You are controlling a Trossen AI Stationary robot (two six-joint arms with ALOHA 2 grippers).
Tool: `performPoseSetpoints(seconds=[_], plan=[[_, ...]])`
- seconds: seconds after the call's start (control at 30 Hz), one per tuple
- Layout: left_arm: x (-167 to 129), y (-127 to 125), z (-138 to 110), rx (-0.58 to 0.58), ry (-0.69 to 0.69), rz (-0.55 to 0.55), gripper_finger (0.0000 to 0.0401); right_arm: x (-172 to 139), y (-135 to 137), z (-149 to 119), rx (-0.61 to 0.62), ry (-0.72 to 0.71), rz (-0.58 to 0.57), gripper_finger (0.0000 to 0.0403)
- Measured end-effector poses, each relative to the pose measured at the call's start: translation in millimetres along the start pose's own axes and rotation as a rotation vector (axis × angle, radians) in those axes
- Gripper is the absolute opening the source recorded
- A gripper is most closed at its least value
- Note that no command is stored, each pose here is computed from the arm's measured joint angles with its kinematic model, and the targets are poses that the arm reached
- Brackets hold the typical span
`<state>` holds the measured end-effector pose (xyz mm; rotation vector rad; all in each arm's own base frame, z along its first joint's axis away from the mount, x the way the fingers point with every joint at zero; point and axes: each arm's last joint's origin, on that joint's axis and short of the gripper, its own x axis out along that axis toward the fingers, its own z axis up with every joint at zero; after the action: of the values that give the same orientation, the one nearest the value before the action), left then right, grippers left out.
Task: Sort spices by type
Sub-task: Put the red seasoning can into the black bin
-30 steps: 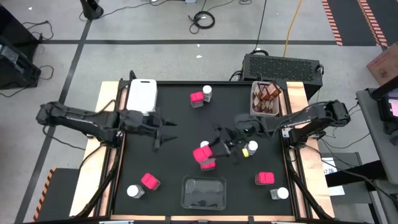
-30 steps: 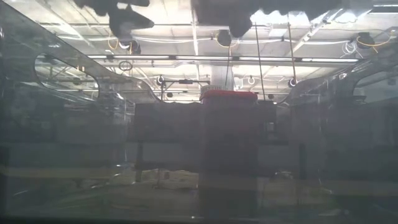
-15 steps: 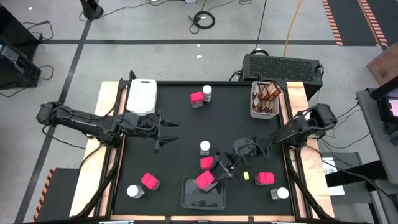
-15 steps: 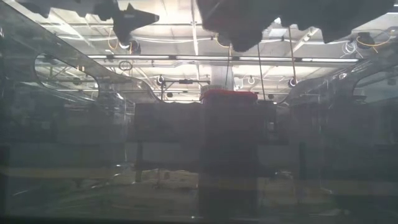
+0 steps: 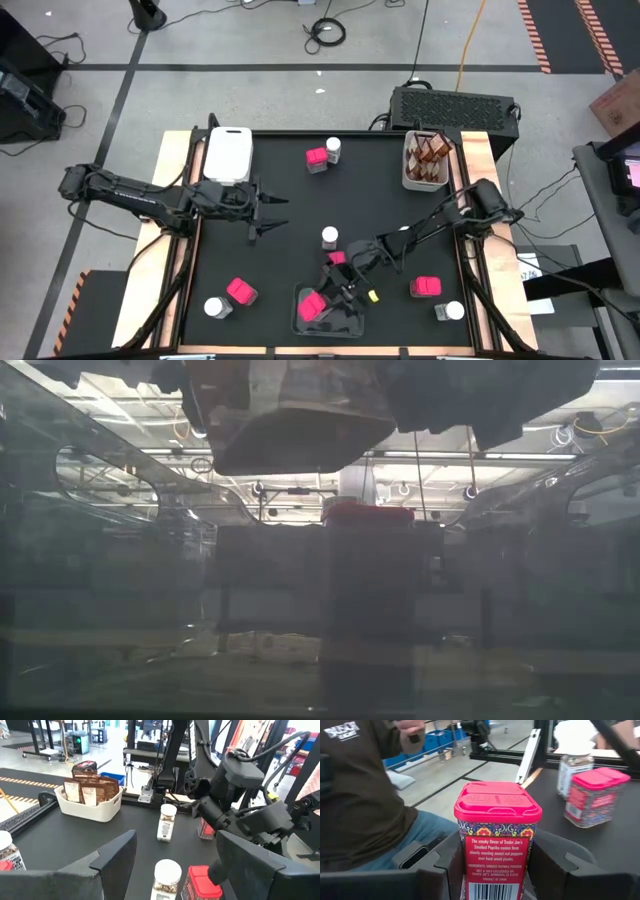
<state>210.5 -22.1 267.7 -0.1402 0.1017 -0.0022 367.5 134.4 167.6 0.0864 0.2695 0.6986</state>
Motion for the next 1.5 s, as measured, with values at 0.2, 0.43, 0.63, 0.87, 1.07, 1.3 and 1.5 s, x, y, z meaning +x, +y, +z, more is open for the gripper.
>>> performPoseSetpoints(seconds=[0.2, 0.43, 0.63, 0.87, 1.07, 1.3, 1.5], plan=[[-0.1, -0.3, 0.6, -0.017, -0.006, -0.002, 0.0277, 13.1, -4.7, -6.8, -0.003, 0.020, 0.038, 0.0164], [0.0, -0.3, 0.4, -0.045, -0.004, -0.005, 0.0277, 18.0, -7.3, -15.6, -0.008, 0.046, 0.030, 0.0164], [0.0, -0.3, 0.4, -0.054, -0.004, -0.005, 0.0277, 19.8, -2.0, -19.8, -0.046, 0.082, 0.041, 0.0165], [0.0, -0.2, 0.4, -0.054, -0.004, -0.002, 0.0277, 20.8, 1.7, -24.8, -0.084, 0.128, 0.052, 0.0165], [0.0, -0.2, 0.4, -0.079, -0.004, -0.001, 0.0277, 20.5, 1.5, -26.3, -0.081, 0.143, 0.049, 0.0175], [0.0, -0.2, 0.4, -0.079, -0.004, -0.001, 0.0277, 20.5, 1.4, -26.3, -0.074, 0.143, 0.048, 0.0210], [0.0, -0.2, 0.4, -0.079, -0.004, -0.001, 0.0277, 20.5, 1.3, -26.3, -0.069, 0.143, 0.047, 0.0220]])
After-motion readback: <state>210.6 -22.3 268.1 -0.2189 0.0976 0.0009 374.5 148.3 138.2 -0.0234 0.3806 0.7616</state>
